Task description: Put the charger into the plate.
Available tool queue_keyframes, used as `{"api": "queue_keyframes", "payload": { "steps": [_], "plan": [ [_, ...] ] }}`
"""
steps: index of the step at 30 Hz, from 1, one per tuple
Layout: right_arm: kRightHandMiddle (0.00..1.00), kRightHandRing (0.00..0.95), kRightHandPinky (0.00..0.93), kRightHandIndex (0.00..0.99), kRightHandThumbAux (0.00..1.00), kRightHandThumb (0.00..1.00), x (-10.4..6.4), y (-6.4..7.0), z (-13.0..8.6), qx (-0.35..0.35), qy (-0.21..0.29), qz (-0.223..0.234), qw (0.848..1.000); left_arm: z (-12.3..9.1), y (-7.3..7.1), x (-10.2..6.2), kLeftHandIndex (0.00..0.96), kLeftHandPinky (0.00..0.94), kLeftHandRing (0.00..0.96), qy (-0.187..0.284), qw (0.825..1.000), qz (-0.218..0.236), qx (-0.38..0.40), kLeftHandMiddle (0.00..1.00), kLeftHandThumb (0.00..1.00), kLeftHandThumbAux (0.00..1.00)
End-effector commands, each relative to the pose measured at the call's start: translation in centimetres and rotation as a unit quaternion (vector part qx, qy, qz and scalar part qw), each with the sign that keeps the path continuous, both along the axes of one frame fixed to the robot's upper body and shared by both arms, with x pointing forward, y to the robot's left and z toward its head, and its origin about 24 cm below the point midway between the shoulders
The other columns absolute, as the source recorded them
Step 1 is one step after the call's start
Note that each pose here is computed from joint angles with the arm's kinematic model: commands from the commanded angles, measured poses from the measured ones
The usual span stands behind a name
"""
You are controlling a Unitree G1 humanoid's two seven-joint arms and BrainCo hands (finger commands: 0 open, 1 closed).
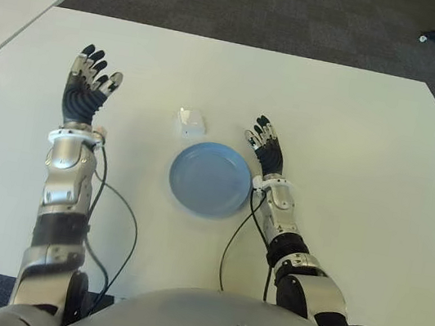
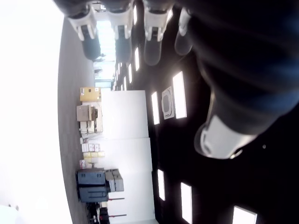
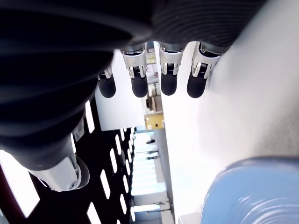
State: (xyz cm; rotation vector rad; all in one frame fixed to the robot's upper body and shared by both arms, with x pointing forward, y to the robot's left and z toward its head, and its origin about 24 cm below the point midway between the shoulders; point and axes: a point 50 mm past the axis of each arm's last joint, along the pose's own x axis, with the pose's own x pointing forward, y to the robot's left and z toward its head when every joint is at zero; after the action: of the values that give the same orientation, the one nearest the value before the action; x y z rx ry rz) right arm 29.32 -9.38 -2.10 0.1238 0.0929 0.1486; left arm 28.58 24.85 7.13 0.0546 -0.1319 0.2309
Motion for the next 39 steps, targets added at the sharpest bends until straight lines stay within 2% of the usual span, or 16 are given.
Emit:
{"api": "queue_keyframes", "payload": {
  "steps": [1,4,9,12,16,17,19,21,22,26,28,31,33,35,37,39],
  "plan": [
    [0.062,0.049,0.072,0.048,0.656,0.0,-1.0,0.2,-1.8,-0.005,0.05,0.002,0.999,-0.5,-1.3,2.6,0.06,0.107,0.103,0.043,0.998,-0.029,0.021,0.115,0.0,0.74],
    [0.059,0.045,0.062,0.044,0.652,0.0,-0.9,0.4,-1.8,-0.003,0.052,0.005,0.999,-0.3,-2.5,3.6,0.05,0.106,0.097,0.061,0.995,-0.055,0.062,0.107,0.0,0.737],
    [0.057,0.042,0.056,0.043,0.647,0.0,-0.8,0.7,-1.8,0.0,0.053,0.007,0.999,-0.3,-3.9,4.2,0.036,0.091,0.076,0.084,0.983,-0.085,0.138,0.081,0.0,0.742],
    [0.057,0.041,0.054,0.042,0.648,0.0,-0.8,0.8,-1.7,0.002,0.053,0.007,0.999,-0.5,-4.6,4.0,0.025,0.067,0.059,0.112,0.962,-0.127,0.213,0.064,0.004,0.741],
    [0.057,0.041,0.052,0.04,0.648,0.0,-0.8,0.9,-1.7,0.003,0.053,0.008,0.999,-0.5,-4.7,4.0,0.006,0.035,0.034,0.132,0.937,-0.163,0.28,0.041,0.008,0.718],
    [0.058,0.041,0.052,0.04,0.647,0.0,-0.8,0.9,-1.7,0.003,0.053,0.008,0.999,-0.6,-4.8,4.0,0.015,0.029,0.035,0.139,0.925,-0.174,0.309,0.044,0.042,0.707],
    [0.06,0.043,0.055,0.041,0.645,0.0,-0.8,1.0,-1.7,0.004,0.053,0.008,0.999,-1.0,-5.0,3.9,0.006,0.014,0.017,0.149,0.899,-0.192,0.366,0.024,0.019,0.697],
    [0.062,0.045,0.057,0.044,0.643,0.0,-0.8,1.0,-1.7,0.004,0.051,0.008,0.999,-1.7,-5.3,3.7,0.003,0.007,0.008,0.156,0.864,-0.208,0.431,0.013,0.009,0.686],
    [0.063,0.046,0.058,0.045,0.642,0.0,-0.8,1.0,-1.7,0.004,0.05,0.008,0.999,-2.1,-5.4,3.6,0.001,0.004,0.005,0.154,0.844,-0.215,0.467,0.008,0.006,0.679],
    [0.069,0.052,0.06,0.053,0.634,0.0,-0.8,0.9,-1.6,0.001,0.045,0.008,0.999,-3.2,-5.7,3.2,0.0,0.0,0.001,0.129,0.782,-0.24,0.561,0.001,0.001,0.66],
    [0.072,0.054,0.065,0.057,0.631,0.0,-0.8,0.9,-1.6,-0.001,0.043,0.008,0.999,-3.9,-5.6,3.0,0.0,0.0,0.0,0.115,0.758,-0.248,0.593,0.0,0.0,0.659],
    [0.075,0.058,0.076,0.062,0.627,0.0,-0.9,0.8,-1.5,-0.002,0.041,0.008,0.999,-4.5,-5.5,3.0,0.0,0.0,0.0,0.103,0.743,-0.253,0.611,0.0,0.0,0.662],
    [0.076,0.06,0.078,0.063,0.626,0.0,-0.9,0.8,-1.5,-0.003,0.039,0.009,0.999,-4.5,-5.6,2.9,0.0,0.0,0.0,0.076,0.717,-0.266,0.64,0.0,0.0,0.668],
    [0.076,0.061,0.078,0.065,0.625,0.0,-0.9,0.7,-1.5,-0.004,0.037,0.01,0.999,-4.5,-5.6,2.9,0.0,0.0,0.0,0.062,0.705,-0.273,0.652,0.0,0.0,0.673],
    [0.076,0.062,0.076,0.065,0.625,0.0,-0.9,0.7,-1.5,-0.004,0.035,0.01,0.999,-4.5,-5.8,2.9,0.0,0.0,0.0,0.037,0.665,-0.286,0.689,0.0,0.0,0.684],
    [0.076,0.061,0.074,0.064,0.625,0.0,-0.9,0.7,-1.5,-0.004,0.034,0.011,0.999,-4.6,-5.8,2.8,0.0,0.0,0.0,0.023,0.64,-0.293,0.71,0.0,0.0,0.699]
  ]
}}
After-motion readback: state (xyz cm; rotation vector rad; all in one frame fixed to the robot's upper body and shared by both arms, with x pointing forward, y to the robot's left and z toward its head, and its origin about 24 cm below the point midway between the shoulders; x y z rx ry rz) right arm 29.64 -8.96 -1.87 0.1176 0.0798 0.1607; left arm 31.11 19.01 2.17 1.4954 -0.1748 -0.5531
